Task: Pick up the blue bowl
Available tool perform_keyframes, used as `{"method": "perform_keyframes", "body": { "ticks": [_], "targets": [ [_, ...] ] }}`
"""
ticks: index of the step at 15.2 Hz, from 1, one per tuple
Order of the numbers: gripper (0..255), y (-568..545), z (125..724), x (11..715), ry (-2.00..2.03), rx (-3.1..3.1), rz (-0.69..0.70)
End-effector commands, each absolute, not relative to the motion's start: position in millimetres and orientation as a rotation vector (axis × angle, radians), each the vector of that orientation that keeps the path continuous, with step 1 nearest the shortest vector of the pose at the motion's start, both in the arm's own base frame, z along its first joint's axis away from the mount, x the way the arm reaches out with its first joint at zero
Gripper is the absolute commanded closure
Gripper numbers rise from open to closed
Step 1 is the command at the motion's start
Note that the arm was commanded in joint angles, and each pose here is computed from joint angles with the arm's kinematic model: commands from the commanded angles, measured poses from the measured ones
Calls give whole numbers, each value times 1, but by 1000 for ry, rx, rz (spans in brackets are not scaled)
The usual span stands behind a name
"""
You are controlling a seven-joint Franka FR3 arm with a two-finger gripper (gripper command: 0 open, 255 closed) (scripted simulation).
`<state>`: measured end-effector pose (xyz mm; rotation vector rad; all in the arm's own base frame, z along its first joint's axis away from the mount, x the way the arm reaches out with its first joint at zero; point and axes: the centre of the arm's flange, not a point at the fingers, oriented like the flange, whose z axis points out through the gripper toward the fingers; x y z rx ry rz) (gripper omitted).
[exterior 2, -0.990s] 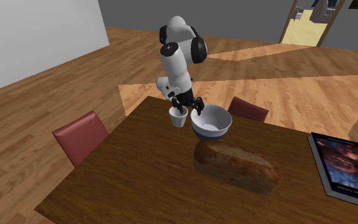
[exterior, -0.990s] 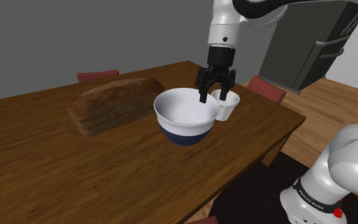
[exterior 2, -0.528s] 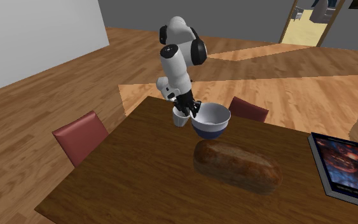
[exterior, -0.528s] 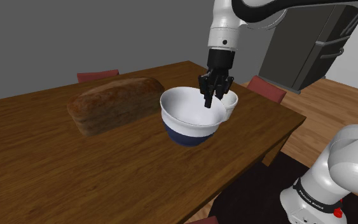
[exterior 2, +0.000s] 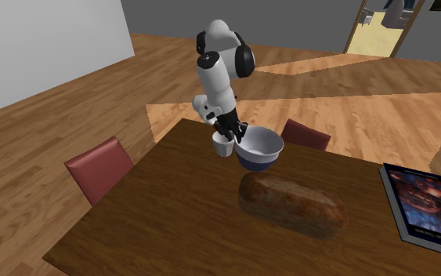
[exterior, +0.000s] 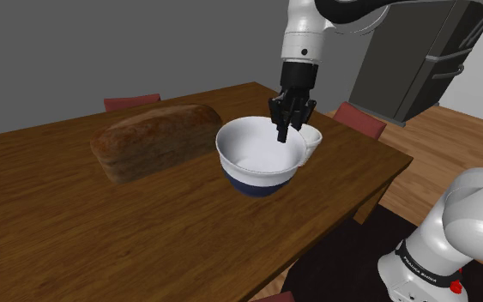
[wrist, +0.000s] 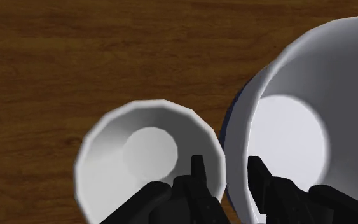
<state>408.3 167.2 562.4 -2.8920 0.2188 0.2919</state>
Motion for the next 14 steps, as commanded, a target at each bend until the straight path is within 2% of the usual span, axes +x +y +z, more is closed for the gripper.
{"method": "perform_keyframes", "body": {
  "ticks": [1,14],
  "targets": [
    [255,168,572,409,218,-2892,293],
    [255,168,631,409,218,-2892,293]
  ]
}}
